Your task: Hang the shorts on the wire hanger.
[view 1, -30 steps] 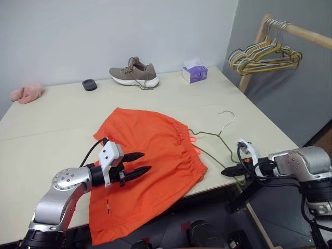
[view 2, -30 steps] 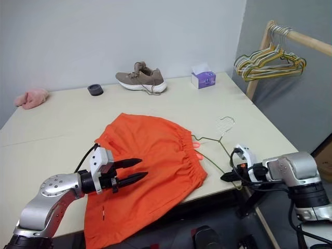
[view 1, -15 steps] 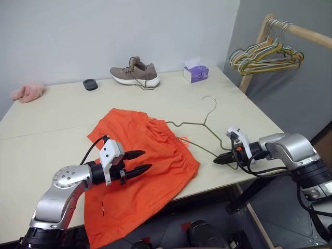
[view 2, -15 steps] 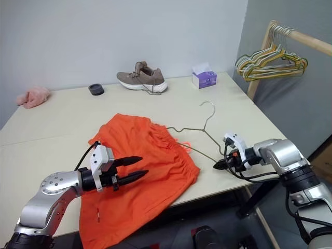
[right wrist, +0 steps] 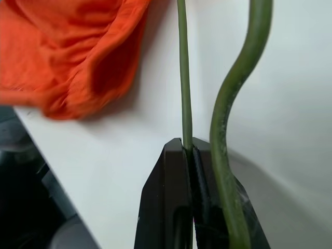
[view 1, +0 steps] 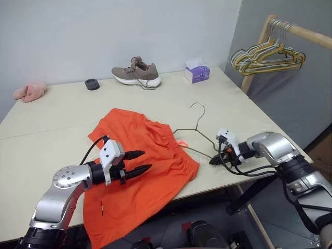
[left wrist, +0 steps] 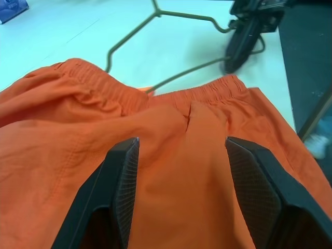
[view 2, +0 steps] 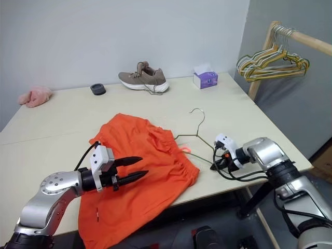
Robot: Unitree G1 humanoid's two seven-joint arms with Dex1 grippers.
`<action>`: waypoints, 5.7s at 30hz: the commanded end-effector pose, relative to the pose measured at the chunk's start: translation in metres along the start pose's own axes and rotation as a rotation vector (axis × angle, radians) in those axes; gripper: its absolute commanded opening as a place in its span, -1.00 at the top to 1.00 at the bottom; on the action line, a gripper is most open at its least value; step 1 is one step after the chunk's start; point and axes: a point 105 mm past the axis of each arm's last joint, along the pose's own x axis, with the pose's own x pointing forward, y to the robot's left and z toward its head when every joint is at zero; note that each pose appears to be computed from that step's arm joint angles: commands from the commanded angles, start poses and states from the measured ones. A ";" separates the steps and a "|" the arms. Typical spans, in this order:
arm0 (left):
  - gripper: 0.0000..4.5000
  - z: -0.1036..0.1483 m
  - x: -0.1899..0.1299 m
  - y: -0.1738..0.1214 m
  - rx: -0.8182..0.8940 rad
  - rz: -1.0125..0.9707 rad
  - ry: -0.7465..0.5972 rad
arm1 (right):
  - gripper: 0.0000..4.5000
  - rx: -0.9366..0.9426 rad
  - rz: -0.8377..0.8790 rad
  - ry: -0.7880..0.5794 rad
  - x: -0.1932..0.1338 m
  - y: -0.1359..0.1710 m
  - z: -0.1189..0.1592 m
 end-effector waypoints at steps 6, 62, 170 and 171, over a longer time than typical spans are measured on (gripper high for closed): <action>-0.24 0.015 0.002 -0.001 0.055 -0.002 -0.029 | 1.00 -0.013 0.087 -0.075 0.002 0.011 0.034; 1.00 0.028 0.006 0.055 0.212 -0.095 0.080 | 1.00 -1.107 -0.202 -0.163 0.010 0.075 0.084; 1.00 -0.003 -0.063 0.043 -0.131 -0.048 0.223 | 0.99 -0.319 -0.617 -0.434 -0.072 -0.016 0.042; 1.00 -0.004 -0.063 0.043 -0.130 -0.049 0.225 | 0.99 -0.324 -0.617 -0.434 -0.072 -0.015 0.042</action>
